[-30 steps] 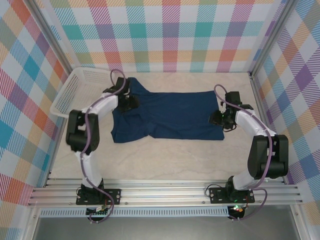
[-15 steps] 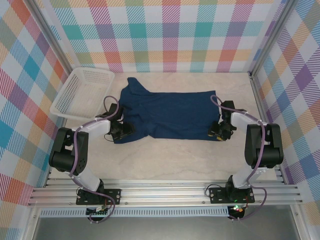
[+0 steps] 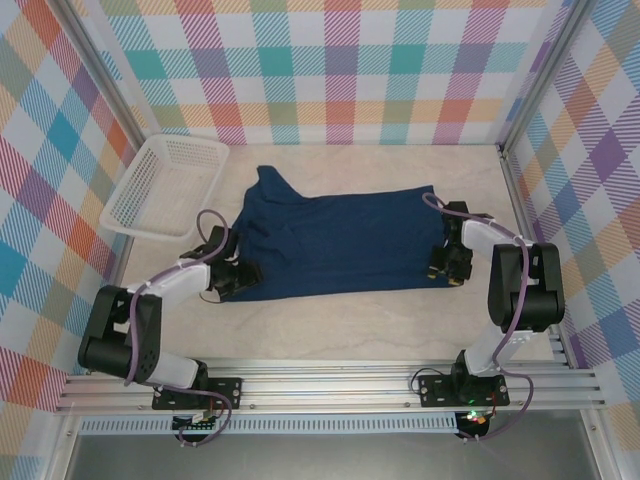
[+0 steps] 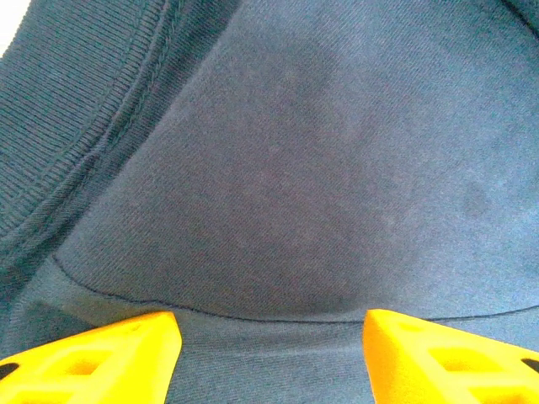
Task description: Fold the inside-out t-shirt
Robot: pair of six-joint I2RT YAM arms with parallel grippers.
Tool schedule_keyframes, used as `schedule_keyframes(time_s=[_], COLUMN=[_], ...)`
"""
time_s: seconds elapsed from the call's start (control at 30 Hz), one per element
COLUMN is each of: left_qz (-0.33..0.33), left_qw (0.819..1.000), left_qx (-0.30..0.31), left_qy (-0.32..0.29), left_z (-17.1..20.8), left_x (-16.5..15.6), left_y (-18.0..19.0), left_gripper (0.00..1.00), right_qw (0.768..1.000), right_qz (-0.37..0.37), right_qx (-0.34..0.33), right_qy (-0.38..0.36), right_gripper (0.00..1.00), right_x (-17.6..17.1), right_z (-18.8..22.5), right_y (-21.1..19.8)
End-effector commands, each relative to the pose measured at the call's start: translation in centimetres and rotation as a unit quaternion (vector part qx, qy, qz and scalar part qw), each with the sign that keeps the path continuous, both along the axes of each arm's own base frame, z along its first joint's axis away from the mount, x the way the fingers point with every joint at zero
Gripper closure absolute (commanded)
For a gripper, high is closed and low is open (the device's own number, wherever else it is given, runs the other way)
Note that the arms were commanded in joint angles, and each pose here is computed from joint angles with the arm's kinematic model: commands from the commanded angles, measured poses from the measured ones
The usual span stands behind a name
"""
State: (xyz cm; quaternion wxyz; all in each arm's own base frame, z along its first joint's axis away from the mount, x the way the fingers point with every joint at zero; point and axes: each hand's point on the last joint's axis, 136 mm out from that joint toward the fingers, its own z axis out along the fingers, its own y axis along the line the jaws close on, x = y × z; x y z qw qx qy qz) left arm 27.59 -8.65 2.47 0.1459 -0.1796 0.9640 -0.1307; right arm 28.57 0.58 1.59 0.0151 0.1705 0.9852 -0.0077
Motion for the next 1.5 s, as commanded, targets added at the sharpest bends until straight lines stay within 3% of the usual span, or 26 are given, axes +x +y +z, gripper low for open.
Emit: schedule_keyframes(time_s=[0.0,0.07,0.17,0.23,0.37,0.53,0.67,0.93,1.23,1.47], left_qz=[0.017,0.016,0.015,0.012,0.004,0.004,-0.015,-0.075,-0.125,-0.143], left_qw=[0.996,0.998,1.000,0.999,0.996,0.996,0.997,0.994,0.991,0.988], left_qx=[0.018,0.003,-0.003,0.004,0.016,0.033,-0.006,-0.040,-0.036,-0.055], left_qy=[0.085,0.067,-0.004,-0.047,-0.092,-0.085,-0.069,-0.063,-0.042,-0.035], left_z=[-1.8,-0.4,3.3,5.4,7.6,6.9,6.0,4.6,2.7,2.8], left_x=[-5.6,-5.6,-3.2,-1.1,4.2,9.2,11.7,13.9,14.7,14.6], left_y=[1.2,0.8,0.6,0.6,0.4,0.3,-1.8,-6.0,-8.6,-9.9], left_gripper=[0.38,0.38,0.35,0.29,0.29,0.30,0.35,0.37,0.37,0.48], right_qw=[0.999,0.999,0.998,0.993,0.978,0.965,0.956,0.961,0.964,0.966], right_qz=[-0.018,-0.016,0.004,0.024,0.035,0.078,0.126,0.128,0.131,0.128], right_qx=[-0.037,-0.035,-0.021,0.018,0.106,0.163,0.179,0.182,0.165,0.163], right_qy=[0.027,0.010,-0.060,-0.117,-0.177,-0.189,-0.196,-0.165,-0.161,-0.152], right_gripper=[0.53,0.53,0.52,0.50,0.49,0.50,0.50,0.51,0.50,0.51], right_x=[-2.2,-2.2,-0.4,1.2,3.8,5.7,6.4,6.2,5.7,5.6], right_z=[0.2,1.0,3.7,5.5,7.3,8.1,8.4,6.2,5.9,5.2], right_y=[-1.5,-1.3,0.2,2.3,5.5,9.7,13.3,14.5,13.8,13.8])
